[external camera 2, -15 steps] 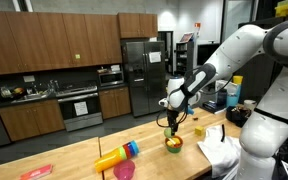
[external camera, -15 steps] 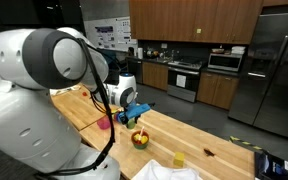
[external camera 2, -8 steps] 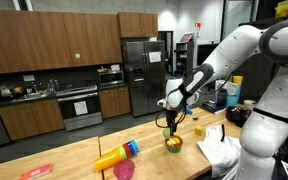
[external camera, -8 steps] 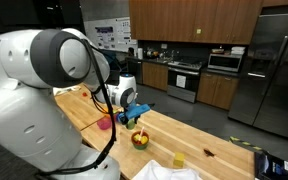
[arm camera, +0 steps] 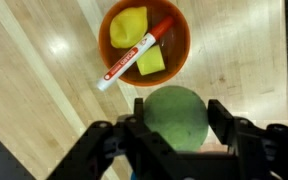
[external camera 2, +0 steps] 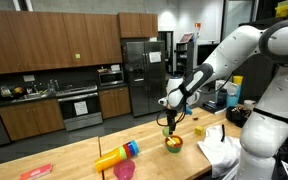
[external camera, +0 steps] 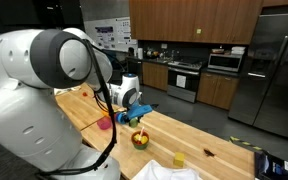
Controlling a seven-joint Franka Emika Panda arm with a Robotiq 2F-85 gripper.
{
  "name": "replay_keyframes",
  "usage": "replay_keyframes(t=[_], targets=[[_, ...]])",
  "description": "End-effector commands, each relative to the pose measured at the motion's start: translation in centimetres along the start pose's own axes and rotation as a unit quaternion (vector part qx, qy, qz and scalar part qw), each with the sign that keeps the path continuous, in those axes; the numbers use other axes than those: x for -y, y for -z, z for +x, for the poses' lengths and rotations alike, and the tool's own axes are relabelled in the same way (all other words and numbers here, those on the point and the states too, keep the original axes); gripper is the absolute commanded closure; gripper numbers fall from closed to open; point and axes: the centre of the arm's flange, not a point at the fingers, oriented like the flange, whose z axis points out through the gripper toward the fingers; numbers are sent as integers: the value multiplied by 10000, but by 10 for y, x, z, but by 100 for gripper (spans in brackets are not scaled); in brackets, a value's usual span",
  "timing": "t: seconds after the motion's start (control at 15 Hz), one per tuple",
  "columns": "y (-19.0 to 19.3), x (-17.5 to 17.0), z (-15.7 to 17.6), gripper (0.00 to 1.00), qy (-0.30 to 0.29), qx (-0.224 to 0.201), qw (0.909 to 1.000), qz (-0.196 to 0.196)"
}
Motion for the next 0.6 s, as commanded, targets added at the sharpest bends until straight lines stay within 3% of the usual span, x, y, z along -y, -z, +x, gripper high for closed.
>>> replay_keyframes(t=[0.0,0.2,0.47,0.53], targets=[[18,-20,-28,61,-893,-364,9950,-251],[33,-30,-71,61,-1674,-494,9842,-283],[40,-18,-126,61,-2716,-717,9594,-273],[27,-45,-100,61,-2309,-505,9715,-195]])
